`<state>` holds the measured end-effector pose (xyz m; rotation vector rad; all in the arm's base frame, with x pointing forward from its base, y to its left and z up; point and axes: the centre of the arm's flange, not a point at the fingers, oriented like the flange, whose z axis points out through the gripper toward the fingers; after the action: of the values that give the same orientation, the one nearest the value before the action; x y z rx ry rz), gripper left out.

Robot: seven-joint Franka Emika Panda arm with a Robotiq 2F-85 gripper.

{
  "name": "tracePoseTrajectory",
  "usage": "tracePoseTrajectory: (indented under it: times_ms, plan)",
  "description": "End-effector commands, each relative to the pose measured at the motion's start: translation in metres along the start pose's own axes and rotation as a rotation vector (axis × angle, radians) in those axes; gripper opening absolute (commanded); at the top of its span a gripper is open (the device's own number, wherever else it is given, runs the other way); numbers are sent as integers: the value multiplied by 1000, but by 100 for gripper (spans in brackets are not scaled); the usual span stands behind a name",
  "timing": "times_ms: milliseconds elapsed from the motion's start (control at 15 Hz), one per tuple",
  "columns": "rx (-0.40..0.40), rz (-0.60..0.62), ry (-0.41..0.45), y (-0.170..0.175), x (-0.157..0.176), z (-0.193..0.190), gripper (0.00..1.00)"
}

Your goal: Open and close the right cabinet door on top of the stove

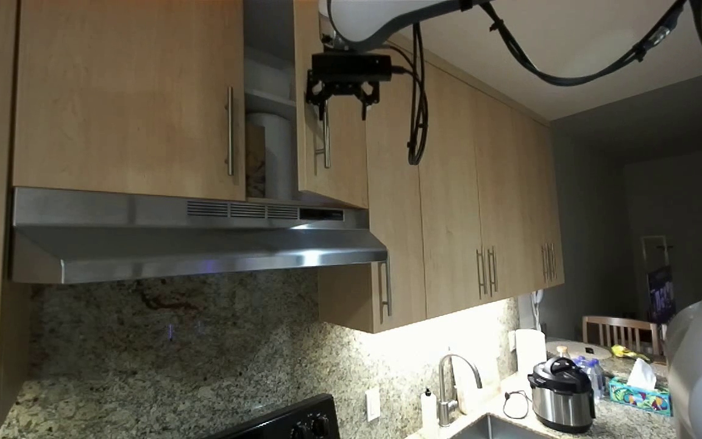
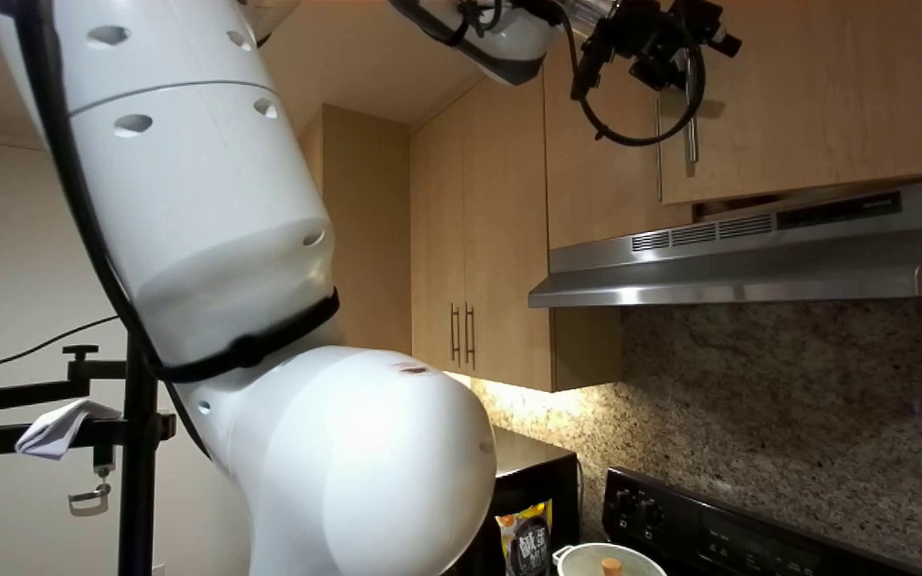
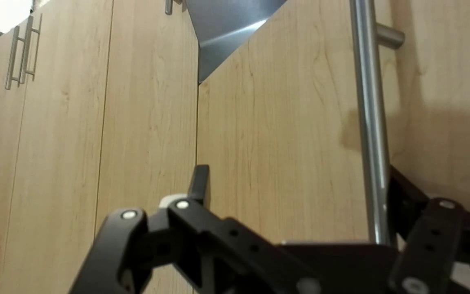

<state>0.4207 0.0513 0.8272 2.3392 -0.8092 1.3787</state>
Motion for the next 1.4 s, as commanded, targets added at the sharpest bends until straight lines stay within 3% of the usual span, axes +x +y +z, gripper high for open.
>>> tracePoseTrajectory:
  times_ms: [0, 1333]
  plan:
    - [-81, -43, -25, 71, -1, 7, 100]
    - [90, -217, -83, 165, -4, -1, 100]
